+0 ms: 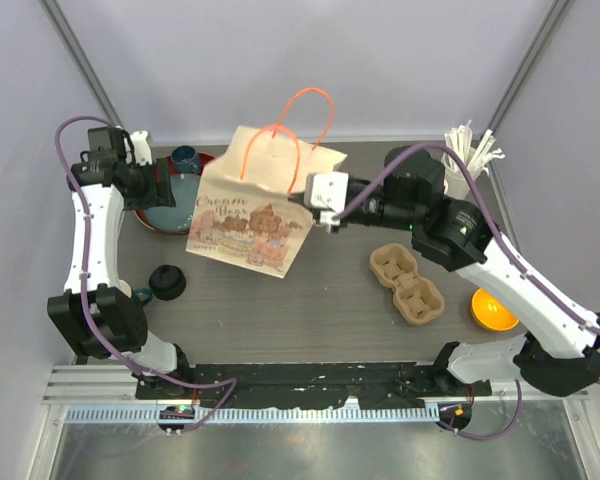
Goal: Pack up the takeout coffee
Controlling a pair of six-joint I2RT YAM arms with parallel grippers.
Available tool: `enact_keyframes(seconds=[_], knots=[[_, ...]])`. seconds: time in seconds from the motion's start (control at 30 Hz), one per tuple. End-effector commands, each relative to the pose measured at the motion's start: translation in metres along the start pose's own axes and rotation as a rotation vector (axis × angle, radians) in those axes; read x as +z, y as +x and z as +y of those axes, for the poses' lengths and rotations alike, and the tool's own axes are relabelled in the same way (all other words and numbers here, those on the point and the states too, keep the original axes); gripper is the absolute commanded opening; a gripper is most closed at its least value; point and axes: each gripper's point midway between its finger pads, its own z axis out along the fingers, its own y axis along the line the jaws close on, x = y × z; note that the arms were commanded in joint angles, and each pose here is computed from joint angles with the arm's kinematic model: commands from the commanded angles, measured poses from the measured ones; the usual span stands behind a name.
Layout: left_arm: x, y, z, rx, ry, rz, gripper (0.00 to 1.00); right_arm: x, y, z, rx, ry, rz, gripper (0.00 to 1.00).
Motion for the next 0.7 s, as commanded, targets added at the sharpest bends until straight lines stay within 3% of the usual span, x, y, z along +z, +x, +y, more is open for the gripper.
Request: enact_keyframes(seconds=[0.0, 0.33, 0.47, 0.67], knots=[[-0.014, -0.009, 0.0, 0.0, 0.012, -0.052, 0.69, -0.001, -0.015, 0.069, -0.039, -0.24, -0.171, 0.01], [-0.01, -0.003, -0.003, 0.01, 0.038, -0.025, 0.72, 0.039, 0.033, 0.155, -0.016, -0.439, -0.074, 0.01], [-0.01, -0.001, -0.003, 0.015, 0.042, -0.023, 0.72, 0.052, 0.073, 0.174, 0.021, -0.407, 0.033, 0.01], [-0.012, -0.001, -0.008, 0.01, 0.065, -0.026, 0.72, 0.052, 0.101, 0.183, 0.03, -0.35, 0.096, 0.01]])
